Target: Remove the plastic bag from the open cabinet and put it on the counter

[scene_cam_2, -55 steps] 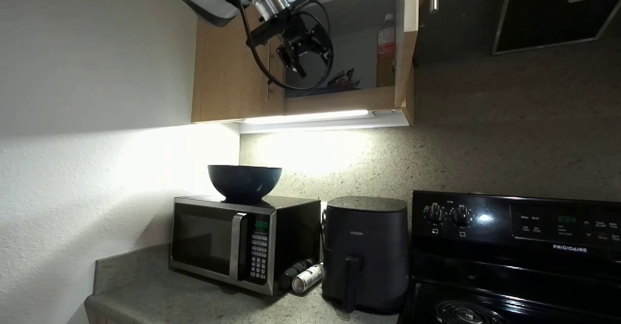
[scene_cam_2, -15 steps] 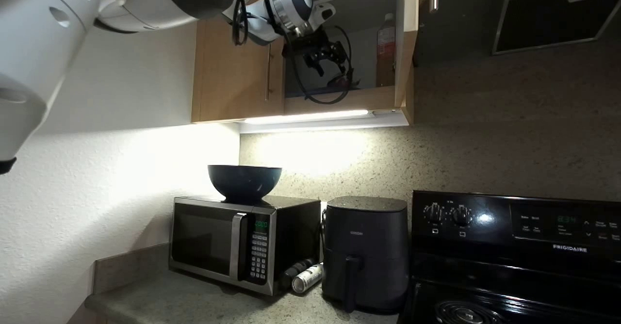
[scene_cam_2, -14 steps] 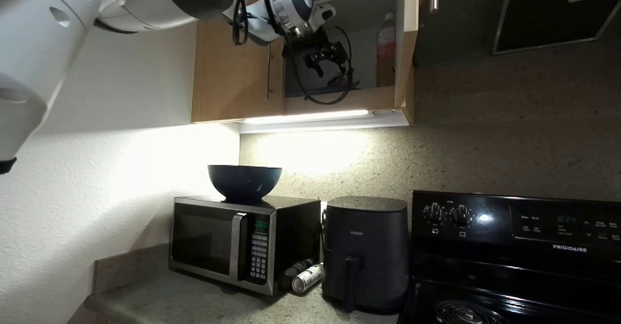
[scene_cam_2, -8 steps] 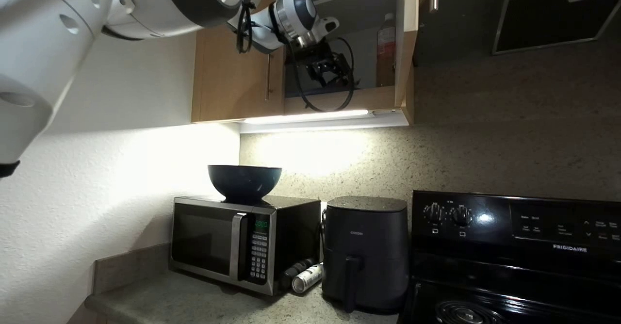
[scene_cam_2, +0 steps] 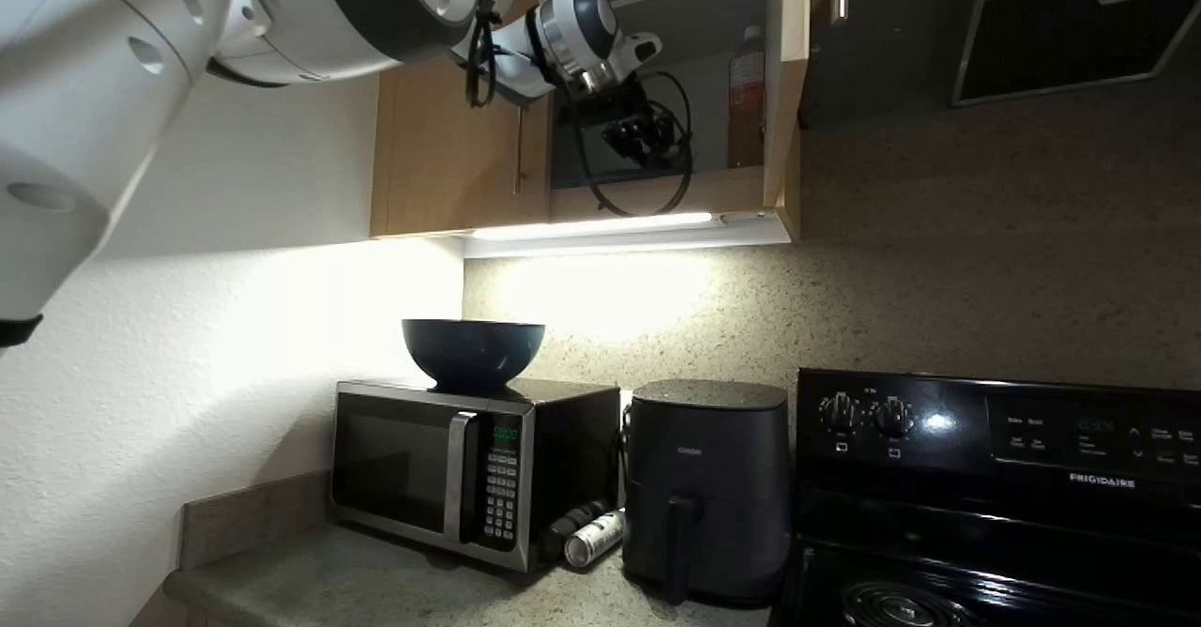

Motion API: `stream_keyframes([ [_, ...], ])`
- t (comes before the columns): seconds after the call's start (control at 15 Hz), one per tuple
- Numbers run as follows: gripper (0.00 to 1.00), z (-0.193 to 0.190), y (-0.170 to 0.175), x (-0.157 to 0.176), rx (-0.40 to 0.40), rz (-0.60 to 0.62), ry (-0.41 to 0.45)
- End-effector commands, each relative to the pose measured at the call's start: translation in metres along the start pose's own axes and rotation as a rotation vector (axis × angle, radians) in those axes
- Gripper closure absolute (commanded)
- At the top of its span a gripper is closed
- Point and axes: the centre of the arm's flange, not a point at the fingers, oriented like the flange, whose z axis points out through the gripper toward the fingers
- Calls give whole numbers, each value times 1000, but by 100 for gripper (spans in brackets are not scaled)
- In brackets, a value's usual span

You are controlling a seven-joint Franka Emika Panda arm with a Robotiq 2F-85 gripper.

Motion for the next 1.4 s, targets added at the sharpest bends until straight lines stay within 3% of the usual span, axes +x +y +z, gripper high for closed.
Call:
stream_keyframes([
  [0.0, 89, -4, -7, 8, -2, -5, 20],
  [0.33, 87, -48, -3, 11, -5, -34, 42],
  [0.53, 87, -92, 12, 8, 29, -11, -26],
  [0.8, 87, -147, 30, -7, -45, 23, -115],
  [0.87, 65, -123, 15, 14, -20, 29, -72],
  [1.07, 65, -147, 22, 10, -41, 30, -92],
  [1.33, 65, -139, 22, 5, -48, 26, -109],
])
